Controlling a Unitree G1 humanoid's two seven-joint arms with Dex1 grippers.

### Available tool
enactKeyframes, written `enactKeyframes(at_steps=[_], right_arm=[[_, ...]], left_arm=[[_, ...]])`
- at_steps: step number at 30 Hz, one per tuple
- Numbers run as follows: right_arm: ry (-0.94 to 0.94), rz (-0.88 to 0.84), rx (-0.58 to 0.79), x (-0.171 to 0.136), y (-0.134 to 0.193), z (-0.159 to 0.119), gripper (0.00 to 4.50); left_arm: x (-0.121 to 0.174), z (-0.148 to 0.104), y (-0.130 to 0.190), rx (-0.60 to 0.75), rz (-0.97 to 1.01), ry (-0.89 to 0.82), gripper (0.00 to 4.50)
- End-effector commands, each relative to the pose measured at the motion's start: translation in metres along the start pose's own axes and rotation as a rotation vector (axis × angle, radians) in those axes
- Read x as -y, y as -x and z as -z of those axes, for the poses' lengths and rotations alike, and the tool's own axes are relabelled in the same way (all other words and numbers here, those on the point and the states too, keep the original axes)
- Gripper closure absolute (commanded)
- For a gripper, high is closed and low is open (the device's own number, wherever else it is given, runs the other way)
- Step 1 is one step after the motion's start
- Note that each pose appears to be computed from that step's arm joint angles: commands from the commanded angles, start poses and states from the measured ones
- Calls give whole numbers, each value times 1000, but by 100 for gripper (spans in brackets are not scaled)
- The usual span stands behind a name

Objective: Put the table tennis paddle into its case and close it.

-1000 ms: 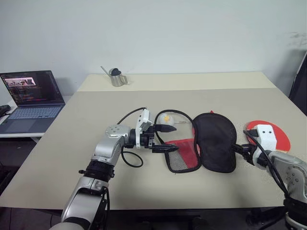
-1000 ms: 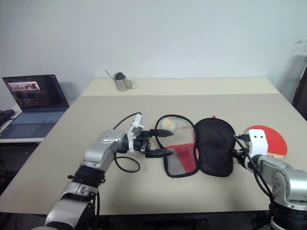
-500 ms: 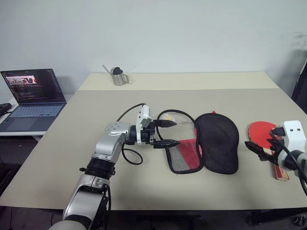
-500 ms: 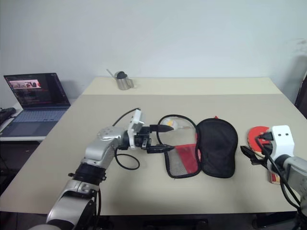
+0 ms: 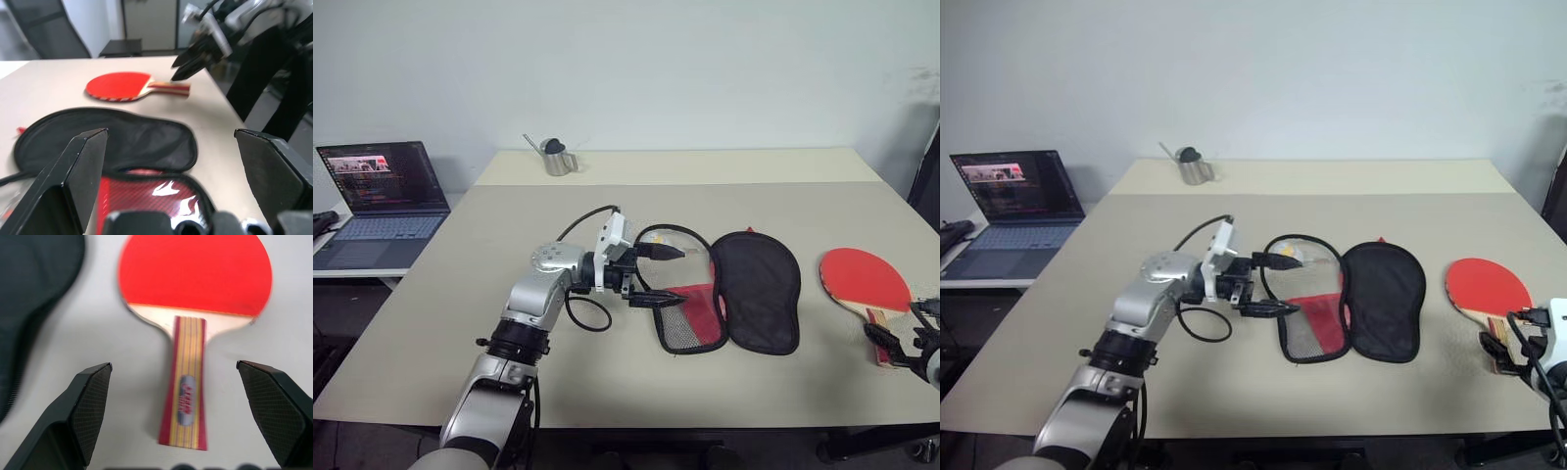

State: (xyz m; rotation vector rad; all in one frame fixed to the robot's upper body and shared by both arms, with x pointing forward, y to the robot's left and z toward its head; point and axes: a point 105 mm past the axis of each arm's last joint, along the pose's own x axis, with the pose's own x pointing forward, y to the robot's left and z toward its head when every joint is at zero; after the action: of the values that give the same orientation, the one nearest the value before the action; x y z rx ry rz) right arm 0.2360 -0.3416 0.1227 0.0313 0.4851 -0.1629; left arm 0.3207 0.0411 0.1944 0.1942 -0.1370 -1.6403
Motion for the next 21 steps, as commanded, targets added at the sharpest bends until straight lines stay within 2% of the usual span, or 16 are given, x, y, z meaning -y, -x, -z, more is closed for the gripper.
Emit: enactKeyframes(at_steps=[1,9,16,21], right_arm=[[11,36,35,15,-4,-6,2],[24,57,50,27,-23,-7,2],[58,13,71,15,-43,-17,2],[83,39,22,16,-56,-8,2]], left_arm=[[-2,-20,-14,53,42,-54,0],[-3,-27,-31,113,60,-49,0],[-5,-25,-28,108,51,-44,0],[-5,-22,-27,99,42,-42,0]])
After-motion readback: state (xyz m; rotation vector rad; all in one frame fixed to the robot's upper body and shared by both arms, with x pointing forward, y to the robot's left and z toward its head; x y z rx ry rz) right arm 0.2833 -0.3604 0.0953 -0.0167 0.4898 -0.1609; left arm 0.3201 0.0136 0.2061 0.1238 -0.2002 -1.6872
